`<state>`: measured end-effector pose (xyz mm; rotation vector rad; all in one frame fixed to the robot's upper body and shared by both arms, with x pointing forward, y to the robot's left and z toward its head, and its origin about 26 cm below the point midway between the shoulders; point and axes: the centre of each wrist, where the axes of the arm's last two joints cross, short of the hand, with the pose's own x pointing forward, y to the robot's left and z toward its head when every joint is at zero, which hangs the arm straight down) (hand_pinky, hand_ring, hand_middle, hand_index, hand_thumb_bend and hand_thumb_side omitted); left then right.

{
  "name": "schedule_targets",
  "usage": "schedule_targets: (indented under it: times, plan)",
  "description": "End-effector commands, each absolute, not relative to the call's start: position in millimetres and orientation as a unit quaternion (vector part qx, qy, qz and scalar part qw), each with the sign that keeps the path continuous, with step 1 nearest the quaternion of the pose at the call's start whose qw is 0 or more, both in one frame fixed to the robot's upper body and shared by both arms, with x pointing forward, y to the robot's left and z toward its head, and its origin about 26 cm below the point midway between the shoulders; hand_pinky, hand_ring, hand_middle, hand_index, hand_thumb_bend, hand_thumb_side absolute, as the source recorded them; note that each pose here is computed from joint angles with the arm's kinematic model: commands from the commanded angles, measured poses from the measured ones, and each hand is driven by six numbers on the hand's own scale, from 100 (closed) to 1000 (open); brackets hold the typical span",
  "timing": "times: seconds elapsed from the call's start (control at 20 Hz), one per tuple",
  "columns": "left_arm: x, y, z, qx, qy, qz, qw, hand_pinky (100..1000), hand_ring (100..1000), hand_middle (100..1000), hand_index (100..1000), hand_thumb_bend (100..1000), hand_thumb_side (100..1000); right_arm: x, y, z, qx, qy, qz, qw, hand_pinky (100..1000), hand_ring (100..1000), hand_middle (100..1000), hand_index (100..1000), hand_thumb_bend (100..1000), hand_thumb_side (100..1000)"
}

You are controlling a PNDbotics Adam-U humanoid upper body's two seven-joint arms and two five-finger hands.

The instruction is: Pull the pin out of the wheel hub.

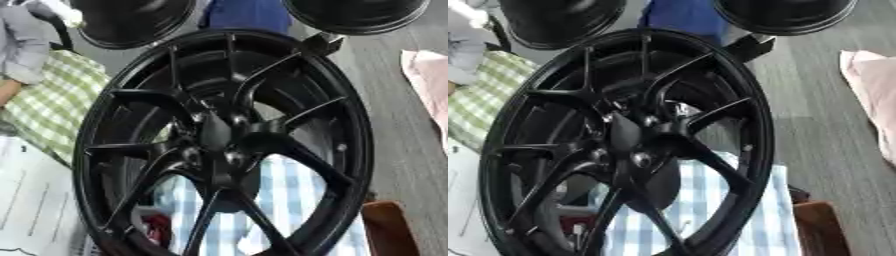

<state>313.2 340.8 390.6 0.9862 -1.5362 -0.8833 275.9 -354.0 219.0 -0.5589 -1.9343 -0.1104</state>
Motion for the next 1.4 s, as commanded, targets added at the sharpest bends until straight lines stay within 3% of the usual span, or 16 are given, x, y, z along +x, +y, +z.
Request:
schedule_targets:
  times: [0.05, 0.25, 0.3, 0.35, 0.5, 0.55, 0.6, 0.7, 0.8, 0.9, 1.05, 1.25, 1.3, 1.4]
  plan:
    - [296.8, 361.8, 398.9, 0.444, -0.646, -0.327, 0.527, 740, 499, 309, 414, 153, 240, 274.1, -355.6, 229.5, -0.240, -0.822, -0.045, 0.514, 847, 610, 755, 679, 100, 816]
    - [296.7, 378.4, 372.9, 0.482, -0.626, -0.281, 0.545, 748, 521, 360, 467, 187, 219, 274.7, -354.7, 229.8, -0.236, -0.823, -0.047, 0.514, 847, 610, 755, 679, 100, 816]
    - [297.1, 380.6, 365.9, 0.486, -0.622, -0.275, 0.549, 752, 530, 381, 488, 212, 148, 274.9, -354.3, 230.0, -0.234, -0.824, -0.047, 0.514, 847, 610, 756, 679, 100, 814]
    - [297.5, 382.9, 358.7, 0.488, -0.617, -0.270, 0.556, 760, 545, 418, 527, 216, 244, 275.1, -354.0, 230.1, -0.233, -0.824, -0.048, 0.514, 847, 610, 756, 679, 100, 816]
    - [297.9, 390.2, 339.3, 0.482, -0.605, -0.261, 0.578, 801, 615, 523, 653, 294, 298, 275.3, -353.8, 230.4, -0.232, -0.825, -0.049, 0.513, 847, 610, 756, 679, 100, 816]
    - [297.6, 392.3, 333.9, 0.482, -0.602, -0.257, 0.583, 832, 704, 629, 745, 415, 382, 275.3, -353.8, 230.4, -0.232, -0.825, -0.049, 0.513, 847, 610, 756, 679, 100, 816]
    - [297.5, 394.1, 328.5, 0.480, -0.599, -0.256, 0.587, 872, 798, 770, 850, 663, 533, 275.3, -353.8, 230.4, -0.231, -0.825, -0.049, 0.513, 847, 610, 756, 679, 100, 817]
    - [297.7, 397.7, 317.9, 0.470, -0.593, -0.262, 0.599, 911, 851, 838, 917, 826, 591, 275.4, -353.6, 230.2, -0.231, -0.825, -0.050, 0.513, 847, 610, 756, 679, 100, 817]
    - [297.8, 402.1, 311.5, 0.461, -0.586, -0.266, 0.610, 913, 852, 845, 921, 893, 629, 275.3, -353.7, 230.1, -0.231, -0.825, -0.051, 0.513, 847, 610, 756, 679, 100, 822]
    - [297.9, 405.8, 308.9, 0.459, -0.583, -0.265, 0.616, 911, 853, 843, 902, 884, 701, 275.3, -353.7, 230.2, -0.231, -0.825, -0.052, 0.513, 847, 610, 756, 679, 100, 817]
    - [298.2, 408.2, 309.0, 0.459, -0.586, -0.257, 0.617, 903, 845, 826, 873, 797, 696, 275.4, -353.5, 230.2, -0.230, -0.826, -0.051, 0.513, 847, 611, 756, 679, 100, 817]
    - [298.7, 408.3, 309.0, 0.454, -0.590, -0.251, 0.618, 904, 846, 827, 876, 785, 686, 275.5, -353.3, 230.1, -0.230, -0.826, -0.051, 0.512, 847, 611, 756, 679, 100, 817]
    - [298.7, 408.2, 309.3, 0.454, -0.591, -0.250, 0.618, 881, 808, 773, 828, 628, 690, 275.5, -353.3, 230.1, -0.230, -0.826, -0.052, 0.513, 847, 611, 757, 679, 100, 818]
    - [297.3, 406.3, 314.8, 0.447, -0.614, -0.237, 0.606, 865, 771, 734, 793, 544, 689, 275.2, -353.7, 229.5, -0.231, -0.825, -0.053, 0.513, 847, 610, 757, 679, 100, 817]
